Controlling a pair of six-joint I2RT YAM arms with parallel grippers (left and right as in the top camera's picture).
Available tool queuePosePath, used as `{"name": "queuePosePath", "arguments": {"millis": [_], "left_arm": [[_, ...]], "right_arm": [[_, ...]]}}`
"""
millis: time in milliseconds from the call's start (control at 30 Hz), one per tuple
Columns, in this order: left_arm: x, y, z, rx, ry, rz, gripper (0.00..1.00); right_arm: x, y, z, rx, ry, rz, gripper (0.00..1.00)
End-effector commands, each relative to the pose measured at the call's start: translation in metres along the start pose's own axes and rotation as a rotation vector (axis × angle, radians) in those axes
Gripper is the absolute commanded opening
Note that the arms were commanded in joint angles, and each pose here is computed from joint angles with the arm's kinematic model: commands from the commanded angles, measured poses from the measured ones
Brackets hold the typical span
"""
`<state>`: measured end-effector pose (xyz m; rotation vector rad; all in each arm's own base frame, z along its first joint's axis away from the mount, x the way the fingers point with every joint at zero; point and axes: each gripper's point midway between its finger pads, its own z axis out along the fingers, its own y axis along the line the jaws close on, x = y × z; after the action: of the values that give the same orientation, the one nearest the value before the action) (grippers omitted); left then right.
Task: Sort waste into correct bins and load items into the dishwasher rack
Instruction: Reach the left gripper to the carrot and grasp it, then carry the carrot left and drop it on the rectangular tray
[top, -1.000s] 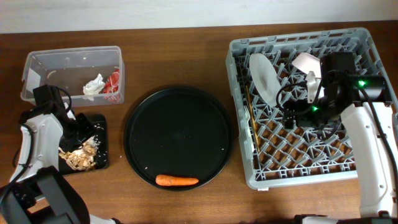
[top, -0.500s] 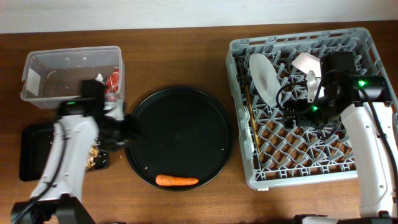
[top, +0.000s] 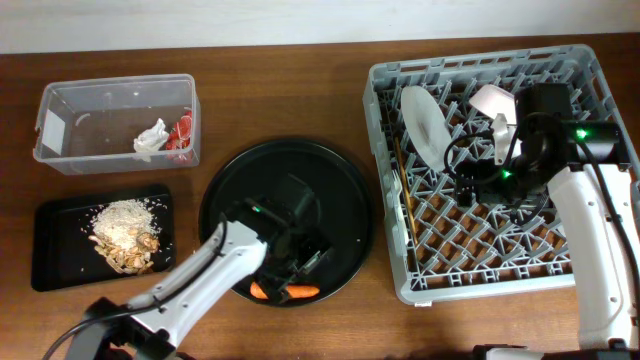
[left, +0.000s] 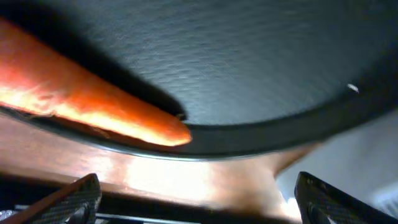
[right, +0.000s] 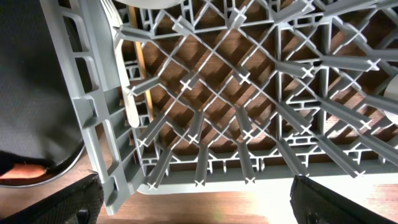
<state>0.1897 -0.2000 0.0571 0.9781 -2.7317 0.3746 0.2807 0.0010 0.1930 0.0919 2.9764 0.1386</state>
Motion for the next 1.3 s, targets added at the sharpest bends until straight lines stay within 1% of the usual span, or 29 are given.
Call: {"name": "queuePosePath", "arguments": {"millis": [0, 67, 233, 367, 433, 467, 533, 567, 633, 667, 700, 733, 800, 900, 1067, 1200, 1267], "left_arm": [[-0.009, 0.008, 0.002, -0.026, -0.089, -0.118, 0.99], [-0.016, 0.012, 0.002, -0.037, -0.124, -0.128, 0.99], [-0.025, 0.034, 0.018, -0.077, -0.171, -0.233, 0.99], [-0.036, 0.037, 0.031, -0.045, -0.214, -0.224, 0.99], [-0.045, 0.038, 0.034, -0.034, -0.264, -0.22, 0.98], [-0.053, 0.038, 0.032, -0.029, -0.307, -0.218, 0.96], [-0.062, 0.038, 0.03, -0.029, -0.36, -0.216, 0.89], [-0.064, 0.039, 0.029, -0.031, -0.376, -0.216, 0.82], [-0.065, 0.039, 0.028, -0.032, -0.383, -0.216, 0.76], [-0.065, 0.039, 0.028, -0.032, -0.385, -0.216, 0.68], [-0.068, 0.04, 0.027, -0.034, -0.402, -0.216, 0.57], [-0.069, 0.04, 0.027, -0.034, -0.408, -0.215, 0.51], [-0.069, 0.04, 0.027, -0.034, -0.409, -0.215, 0.43], [-0.069, 0.04, 0.026, -0.034, -0.409, -0.215, 0.4], [-0.073, 0.04, 0.025, -0.036, -0.433, -0.215, 0.26], [-0.084, 0.042, 0.018, -0.033, -0.465, -0.229, 0.24], [-0.095, 0.041, 0.007, -0.019, -0.486, -0.202, 0.22]], "right_arm": [[0.001, 0.0, 0.001, -0.005, 0.005, -0.001, 0.99], [0.001, 0.0, 0.001, -0.005, 0.006, -0.001, 0.99], [0.002, 0.0, 0.001, -0.005, 0.008, 0.0, 0.99], [0.002, 0.0, 0.001, -0.005, 0.009, 0.0, 0.99], [0.002, 0.0, 0.001, -0.005, 0.009, 0.0, 0.99], [0.002, 0.0, 0.001, -0.005, 0.009, 0.0, 0.99], [0.002, 0.0, 0.001, -0.005, 0.009, 0.0, 0.99], [0.002, 0.0, 0.001, -0.005, 0.009, -0.001, 0.99], [0.002, 0.0, 0.001, -0.005, 0.009, -0.001, 0.99], [0.002, 0.0, 0.001, -0.005, 0.009, -0.001, 0.99], [0.002, 0.0, 0.001, -0.005, 0.009, -0.001, 0.99], [0.002, 0.0, 0.001, -0.005, 0.009, 0.0, 0.99], [0.002, 0.0, 0.001, -0.005, 0.009, -0.001, 0.99], [0.002, 0.0, 0.001, -0.005, 0.008, -0.001, 0.99], [0.002, 0.0, 0.001, -0.005, 0.009, -0.001, 0.99], [0.002, 0.0, 0.001, -0.005, 0.009, -0.001, 0.99], [0.002, 0.0, 0.001, -0.005, 0.009, -0.001, 0.99]]}}
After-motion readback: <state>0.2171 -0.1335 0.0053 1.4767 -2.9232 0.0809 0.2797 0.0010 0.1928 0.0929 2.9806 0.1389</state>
